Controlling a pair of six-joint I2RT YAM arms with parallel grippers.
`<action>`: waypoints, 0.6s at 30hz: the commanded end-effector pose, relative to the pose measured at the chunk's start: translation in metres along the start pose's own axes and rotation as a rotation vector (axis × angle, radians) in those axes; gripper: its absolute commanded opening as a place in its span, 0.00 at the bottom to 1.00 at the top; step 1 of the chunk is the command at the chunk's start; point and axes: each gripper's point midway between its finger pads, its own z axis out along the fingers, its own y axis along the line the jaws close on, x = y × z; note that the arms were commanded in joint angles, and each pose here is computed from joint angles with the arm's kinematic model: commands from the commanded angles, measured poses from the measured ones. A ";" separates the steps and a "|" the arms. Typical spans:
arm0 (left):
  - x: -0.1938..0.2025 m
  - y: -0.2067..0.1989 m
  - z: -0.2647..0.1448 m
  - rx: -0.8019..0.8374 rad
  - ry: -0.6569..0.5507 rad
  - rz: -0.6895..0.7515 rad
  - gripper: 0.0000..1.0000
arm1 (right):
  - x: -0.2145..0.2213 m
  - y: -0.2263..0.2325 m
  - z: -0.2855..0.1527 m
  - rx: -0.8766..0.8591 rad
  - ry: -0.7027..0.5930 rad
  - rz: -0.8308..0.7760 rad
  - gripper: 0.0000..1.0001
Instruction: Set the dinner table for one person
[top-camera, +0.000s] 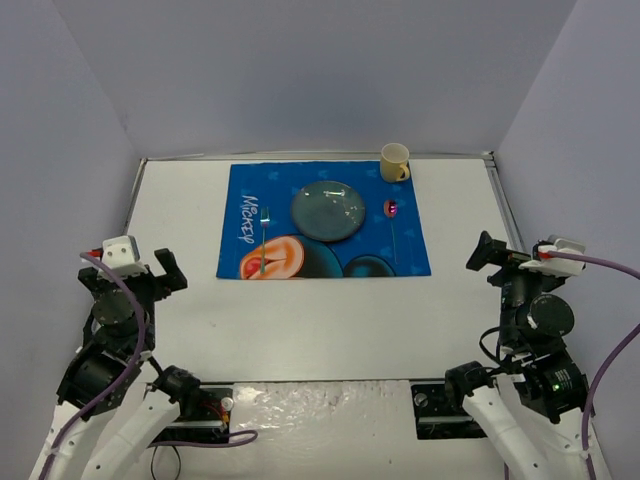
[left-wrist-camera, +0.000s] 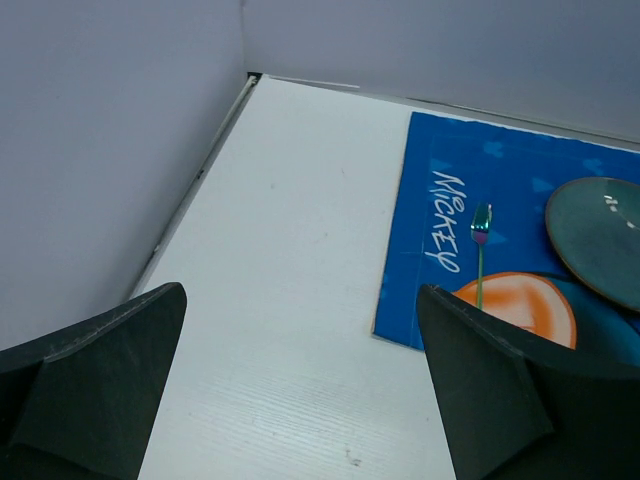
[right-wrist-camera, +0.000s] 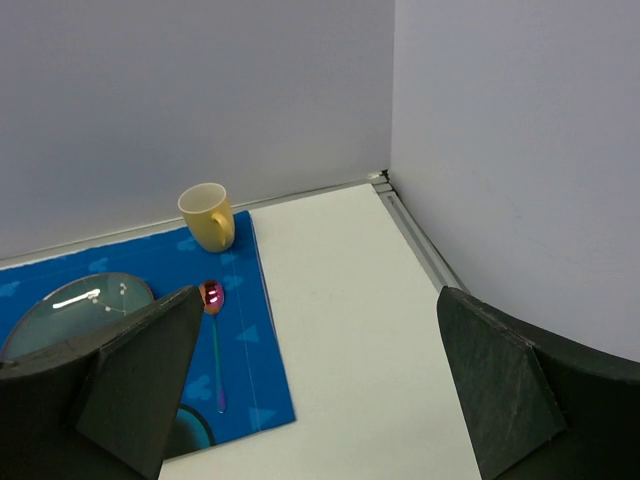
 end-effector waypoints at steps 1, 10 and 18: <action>-0.003 0.013 0.007 -0.098 -0.064 -0.036 0.97 | -0.003 0.000 0.006 0.012 -0.051 -0.010 1.00; 0.008 0.024 0.018 -0.176 -0.042 -0.004 0.97 | 0.005 0.000 0.006 0.014 -0.082 0.035 1.00; 0.013 0.027 0.025 -0.172 -0.021 -0.063 0.97 | 0.008 0.003 0.008 0.002 -0.072 0.027 1.00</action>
